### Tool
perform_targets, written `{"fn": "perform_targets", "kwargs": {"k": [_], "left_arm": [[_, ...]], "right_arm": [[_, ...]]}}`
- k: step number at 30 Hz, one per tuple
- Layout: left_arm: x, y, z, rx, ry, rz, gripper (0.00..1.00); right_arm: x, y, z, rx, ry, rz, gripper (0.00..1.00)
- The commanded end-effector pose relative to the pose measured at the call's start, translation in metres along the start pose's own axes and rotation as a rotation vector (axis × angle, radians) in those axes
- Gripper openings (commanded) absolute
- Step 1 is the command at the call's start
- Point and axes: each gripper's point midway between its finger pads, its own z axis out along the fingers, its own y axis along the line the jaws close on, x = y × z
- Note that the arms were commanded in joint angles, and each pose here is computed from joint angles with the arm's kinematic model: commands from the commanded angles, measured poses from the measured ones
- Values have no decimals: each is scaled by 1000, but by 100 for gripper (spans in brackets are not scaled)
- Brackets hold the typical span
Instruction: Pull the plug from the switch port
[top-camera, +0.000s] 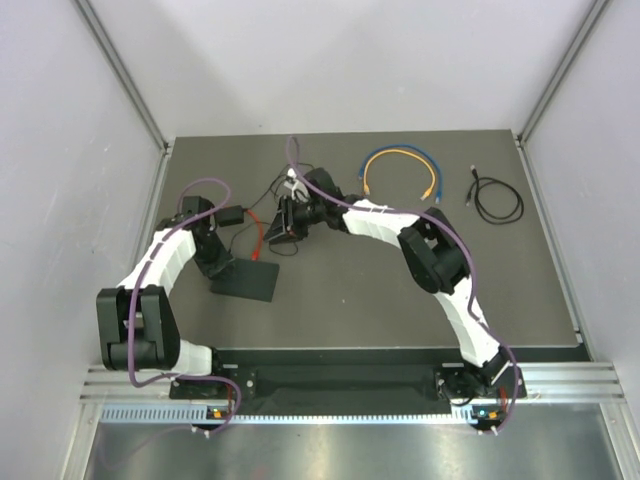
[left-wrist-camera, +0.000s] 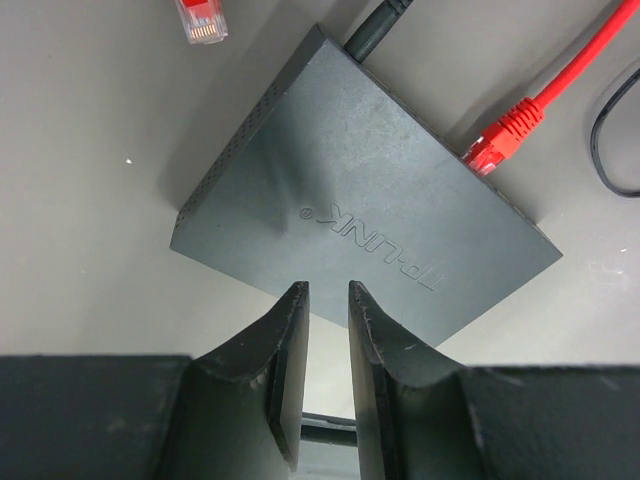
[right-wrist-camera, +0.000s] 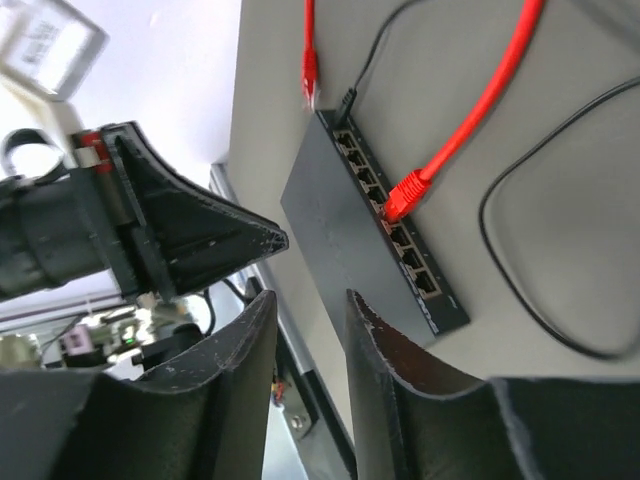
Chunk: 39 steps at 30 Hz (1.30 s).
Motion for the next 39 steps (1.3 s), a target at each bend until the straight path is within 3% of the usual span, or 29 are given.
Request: {"fn": "perform_targets", "kwargs": {"k": [1,13,30,39], "left_arm": [[-12,-9,-7,33,-33,-6,28],[2,-4,-4,46,-6,29,28],[7,-3,-16,76,-39,62,28],[6,-1,-14,66,-45,64,28]], "right_arm": [[-4,33,13,-106,-8,-26,34],[18,3,41,-46,49,2,39],[61,-37,31,37,150,5,37],[97,-6,24,-38,242,-21,37]]}}
